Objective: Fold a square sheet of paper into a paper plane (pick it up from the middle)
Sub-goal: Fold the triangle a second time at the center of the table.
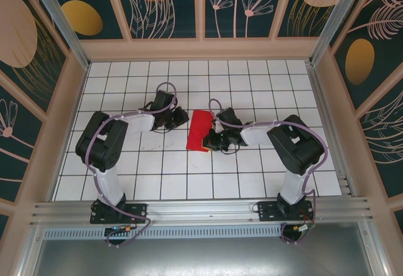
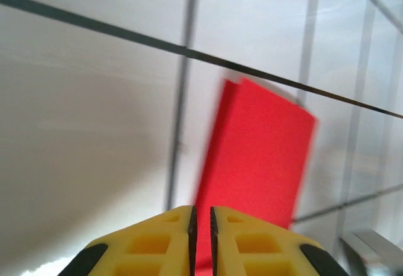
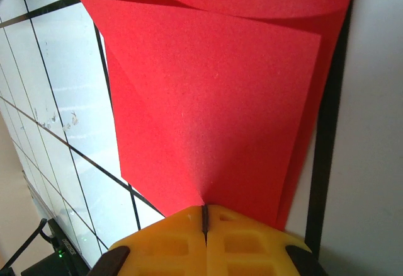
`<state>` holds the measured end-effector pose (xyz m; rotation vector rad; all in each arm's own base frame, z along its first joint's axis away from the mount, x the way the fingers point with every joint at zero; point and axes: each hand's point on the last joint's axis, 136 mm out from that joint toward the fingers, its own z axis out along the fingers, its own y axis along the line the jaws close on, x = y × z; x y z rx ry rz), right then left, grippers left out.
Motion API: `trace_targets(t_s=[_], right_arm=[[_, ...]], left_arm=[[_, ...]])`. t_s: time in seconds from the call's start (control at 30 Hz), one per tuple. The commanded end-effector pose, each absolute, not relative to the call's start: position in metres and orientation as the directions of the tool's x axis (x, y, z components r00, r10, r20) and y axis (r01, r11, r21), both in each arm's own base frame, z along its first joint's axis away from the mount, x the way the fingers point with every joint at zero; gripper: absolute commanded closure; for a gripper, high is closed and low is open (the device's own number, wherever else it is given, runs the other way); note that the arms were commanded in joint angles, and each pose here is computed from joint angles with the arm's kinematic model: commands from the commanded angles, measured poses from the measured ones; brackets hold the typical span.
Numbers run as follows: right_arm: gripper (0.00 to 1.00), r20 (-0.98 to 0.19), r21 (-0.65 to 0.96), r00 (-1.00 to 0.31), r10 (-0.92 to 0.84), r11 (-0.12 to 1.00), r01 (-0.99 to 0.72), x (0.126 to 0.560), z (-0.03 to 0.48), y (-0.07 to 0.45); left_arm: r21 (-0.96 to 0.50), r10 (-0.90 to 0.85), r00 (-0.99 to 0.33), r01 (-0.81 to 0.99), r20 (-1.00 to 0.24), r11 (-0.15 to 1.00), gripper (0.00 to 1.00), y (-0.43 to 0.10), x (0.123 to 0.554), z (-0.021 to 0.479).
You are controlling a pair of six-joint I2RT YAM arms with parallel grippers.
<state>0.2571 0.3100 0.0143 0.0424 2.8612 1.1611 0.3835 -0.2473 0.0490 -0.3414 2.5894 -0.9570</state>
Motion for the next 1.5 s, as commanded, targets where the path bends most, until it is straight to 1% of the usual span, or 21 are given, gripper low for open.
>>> trace_targets(t_s=[0.0,0.03,0.1,0.33,0.4,0.53,0.67,0.77,0.9,1.2,1.33,1.47], right_arm=[[1.0,0.088,0.536,-0.994,0.06,0.838,0.098,0.226,-0.036,0.276],[1.0,0.087,0.537,-0.994,0.059,0.838,0.097,0.227,-0.036,0.277],[1.0,0.084,0.538,-0.995,0.06,0.837,0.095,0.228,-0.034,0.278],[1.0,0.082,0.536,-0.995,0.061,0.839,0.095,0.228,-0.034,0.277],[1.0,0.083,0.536,-0.995,0.061,0.839,0.096,0.228,-0.034,0.277],[1.0,0.074,0.547,-0.996,0.055,0.832,0.087,0.23,-0.031,0.28],[1.0,0.031,0.599,-0.998,0.048,0.799,0.057,0.24,-0.01,0.291],[0.99,-0.023,0.648,-0.999,0.048,0.762,0.021,0.254,0.018,0.304],[0.99,-0.057,0.698,-0.998,0.036,0.716,-0.014,0.27,0.041,0.323],[0.99,-0.009,0.644,-0.999,0.05,0.764,0.033,0.279,0.005,0.323],[0.99,0.019,0.614,-0.999,0.049,0.788,0.051,0.27,-0.01,0.314],[0.97,0.036,0.617,-0.998,0.044,0.785,0.057,0.256,-0.009,0.305]], left_arm=[[-0.76,-0.266,-0.923,0.041,-0.277,0.649,0.83,-0.277,0.371,0.089],[-0.765,-0.239,-0.937,0.044,-0.255,0.642,0.83,-0.282,0.359,0.082],[-0.776,-0.209,-0.949,0.056,-0.238,0.629,0.83,-0.291,0.349,0.077],[-0.775,-0.168,-0.971,0.024,-0.167,0.631,0.84,-0.301,0.334,0.043],[-0.75,-0.171,-0.973,0.005,-0.157,0.661,0.84,-0.296,0.332,0.03],[-0.643,-0.21,-0.967,-0.069,-0.145,0.763,0.86,-0.275,0.332,-0.004],[-0.569,-0.229,-0.964,-0.113,-0.138,0.814,0.88,-0.259,0.328,-0.025],[-0.56,-0.229,-0.964,-0.116,-0.136,0.82,0.88,-0.256,0.324,-0.029],[-0.57,-0.228,-0.965,-0.115,-0.13,0.814,0.88,-0.257,0.322,-0.029],[-0.593,-0.234,-0.964,-0.114,-0.128,0.797,0.88,-0.261,0.324,-0.024],[-0.6,-0.242,-0.963,-0.122,-0.122,0.791,0.88,-0.262,0.324,-0.024],[-0.583,-0.253,-0.959,-0.136,-0.124,0.801,0.89,-0.258,0.324,-0.028]])
